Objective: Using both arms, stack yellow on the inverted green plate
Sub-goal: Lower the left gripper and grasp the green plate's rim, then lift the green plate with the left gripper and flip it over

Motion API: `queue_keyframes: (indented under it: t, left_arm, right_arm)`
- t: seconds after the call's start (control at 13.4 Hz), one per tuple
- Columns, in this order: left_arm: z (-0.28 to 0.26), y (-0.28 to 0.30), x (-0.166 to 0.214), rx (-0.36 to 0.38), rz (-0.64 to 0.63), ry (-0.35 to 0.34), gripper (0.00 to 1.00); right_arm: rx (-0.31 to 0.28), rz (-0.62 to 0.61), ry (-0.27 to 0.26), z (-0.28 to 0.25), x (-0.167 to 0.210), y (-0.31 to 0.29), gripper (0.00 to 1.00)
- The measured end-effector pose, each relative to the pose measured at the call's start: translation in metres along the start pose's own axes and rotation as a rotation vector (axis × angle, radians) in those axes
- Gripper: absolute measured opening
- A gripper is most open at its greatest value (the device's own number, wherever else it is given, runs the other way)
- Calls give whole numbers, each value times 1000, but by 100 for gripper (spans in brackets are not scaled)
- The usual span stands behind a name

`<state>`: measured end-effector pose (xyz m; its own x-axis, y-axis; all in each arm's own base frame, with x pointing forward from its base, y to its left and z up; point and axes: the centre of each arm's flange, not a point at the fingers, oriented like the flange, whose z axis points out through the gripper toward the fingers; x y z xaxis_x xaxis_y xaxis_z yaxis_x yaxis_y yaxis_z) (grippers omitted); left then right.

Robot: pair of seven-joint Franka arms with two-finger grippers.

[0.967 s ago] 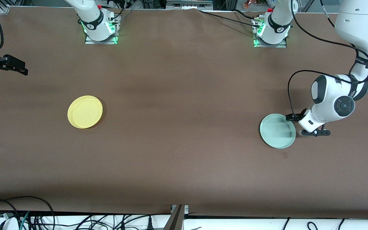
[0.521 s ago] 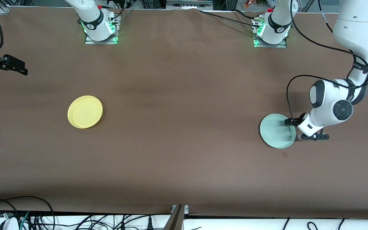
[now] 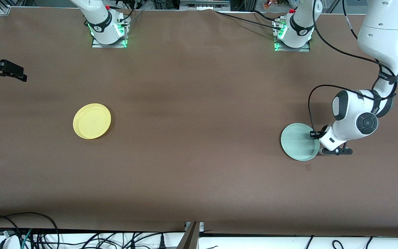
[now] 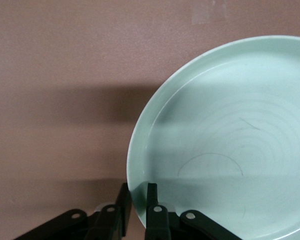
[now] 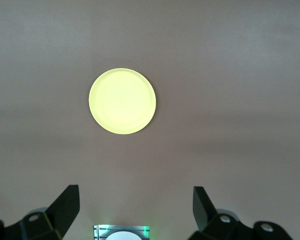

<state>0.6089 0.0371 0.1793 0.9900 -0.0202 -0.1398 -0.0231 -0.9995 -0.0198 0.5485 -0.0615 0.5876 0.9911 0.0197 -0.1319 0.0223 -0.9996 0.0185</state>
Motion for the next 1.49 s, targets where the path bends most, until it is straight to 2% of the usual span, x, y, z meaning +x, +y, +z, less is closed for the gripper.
queue_keyframes:
  t: [0.07, 0.3, 0.52, 0.6, 0.82, 1.04, 1.19, 1.49]
  left_arm:
    - [-2, 1, 1, 4, 31, -4, 7]
    - [-18, 0, 9, 25, 109, -30, 6]
    - [-72, 17, 25, 42, 155, -146, 3]
    - [-96, 30, 29, 68, 182, -174, 3]
    - [-158, 99, 36, 241, 305, -200, 3]
    - [-201, 188, 27, 388, 374, -152, 3]
    - [-222, 252, 15, 527, 420, -74, 3]
    - [-232, 372, -35, 740, 422, 88, 3]
  right_arm:
    - [2, 3, -2, 1, 1, 2, 100]
    - [3, 0, -4, 2, 2, -1, 100]
    - [4, -5, -4, 2, 2, -3, 100]
    - [4, -6, -4, 2, 2, -4, 100]
    - [3, -12, -3, 2, 2, -8, 100]
    - [3, -16, -3, 2, 3, -10, 100]
    - [3, -18, -4, 2, 3, -11, 100]
    - [3, -23, -4, 2, 3, -14, 100]
